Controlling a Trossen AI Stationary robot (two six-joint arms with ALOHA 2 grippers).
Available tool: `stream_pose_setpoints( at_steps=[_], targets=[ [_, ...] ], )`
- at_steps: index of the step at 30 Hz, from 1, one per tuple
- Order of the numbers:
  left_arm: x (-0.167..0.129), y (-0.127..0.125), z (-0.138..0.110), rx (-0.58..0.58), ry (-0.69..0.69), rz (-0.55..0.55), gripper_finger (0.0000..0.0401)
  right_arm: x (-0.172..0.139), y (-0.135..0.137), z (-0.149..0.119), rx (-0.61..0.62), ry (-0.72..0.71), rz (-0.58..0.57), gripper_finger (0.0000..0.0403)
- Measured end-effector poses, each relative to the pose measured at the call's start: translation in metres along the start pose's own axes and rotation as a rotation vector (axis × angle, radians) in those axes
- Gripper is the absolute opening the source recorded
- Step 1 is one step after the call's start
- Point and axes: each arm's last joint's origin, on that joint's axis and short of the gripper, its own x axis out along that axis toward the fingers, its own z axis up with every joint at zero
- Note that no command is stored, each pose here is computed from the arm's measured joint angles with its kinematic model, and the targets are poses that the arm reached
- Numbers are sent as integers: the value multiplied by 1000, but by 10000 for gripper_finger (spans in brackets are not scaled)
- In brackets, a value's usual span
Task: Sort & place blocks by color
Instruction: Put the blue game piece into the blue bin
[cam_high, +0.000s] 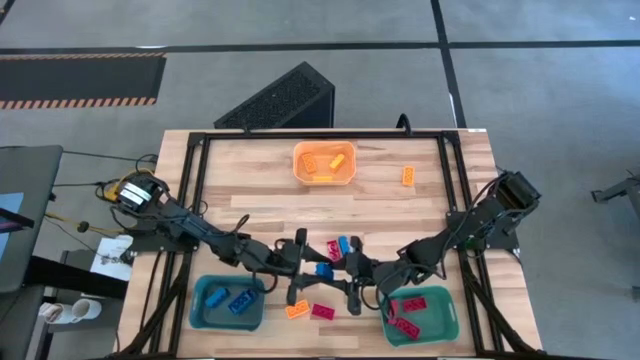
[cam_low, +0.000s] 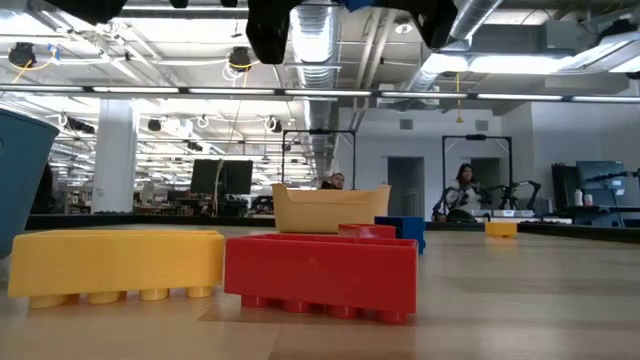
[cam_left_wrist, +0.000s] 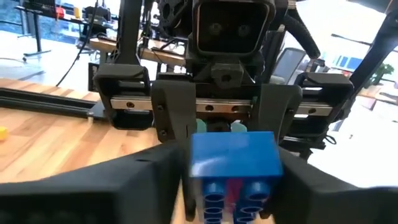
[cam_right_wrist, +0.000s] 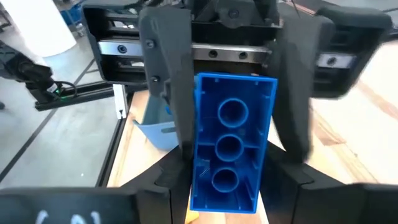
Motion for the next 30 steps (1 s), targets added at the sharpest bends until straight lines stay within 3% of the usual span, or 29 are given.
stream_pose_setpoints(
  at_steps=[3, 13, 17, 21, 30],
  targets=[
    [0, 0, -1, 7, 10, 2, 99, 0, -1, -1, 14, 15, 1, 173],
    [-11, 3, 1, 39, 170, 66, 101, -2, -2, -11, 64, 98, -27, 197],
    [-35, -4, 14, 29, 260, 170, 101, -10, 6, -12, 61, 131, 31, 204],
    [-66, -19, 17, -27, 414, 167, 101, -17, 12, -12, 54, 139, 53, 202],
    [-123, -61, -16, -196, 722, 214, 101, -20, 18, -8, 82, 100, 86, 187]
  ],
)
